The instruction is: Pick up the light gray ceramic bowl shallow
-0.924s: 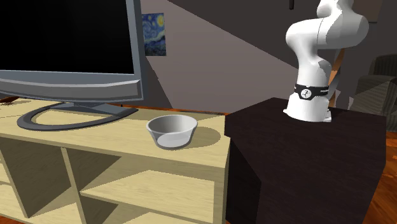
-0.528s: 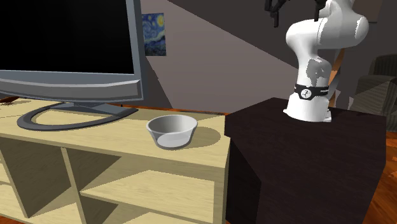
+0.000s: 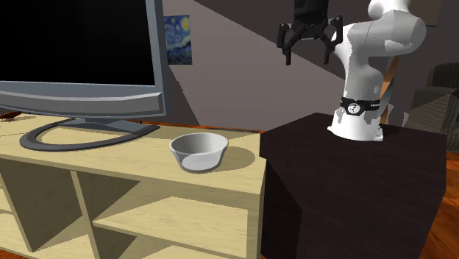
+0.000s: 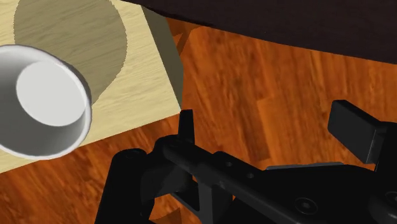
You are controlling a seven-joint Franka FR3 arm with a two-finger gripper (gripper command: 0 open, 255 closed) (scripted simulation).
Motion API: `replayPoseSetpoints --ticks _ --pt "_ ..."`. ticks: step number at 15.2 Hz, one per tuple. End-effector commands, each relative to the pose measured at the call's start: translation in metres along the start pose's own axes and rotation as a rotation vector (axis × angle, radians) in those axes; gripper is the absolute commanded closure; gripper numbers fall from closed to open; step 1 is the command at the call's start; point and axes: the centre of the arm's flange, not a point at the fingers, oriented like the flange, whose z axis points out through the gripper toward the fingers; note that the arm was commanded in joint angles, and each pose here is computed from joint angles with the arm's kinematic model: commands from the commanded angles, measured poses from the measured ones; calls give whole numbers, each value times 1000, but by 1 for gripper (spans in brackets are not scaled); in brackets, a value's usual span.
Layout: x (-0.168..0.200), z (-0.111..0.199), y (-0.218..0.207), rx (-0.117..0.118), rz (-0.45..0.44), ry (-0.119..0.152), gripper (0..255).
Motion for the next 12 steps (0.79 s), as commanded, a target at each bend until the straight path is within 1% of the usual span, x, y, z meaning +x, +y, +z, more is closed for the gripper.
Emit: replayPoseSetpoints --ticks 1,12 --pt "0 18 18 -14 -20 5 0" --pt "10 118 112 -85 -118 26 0"
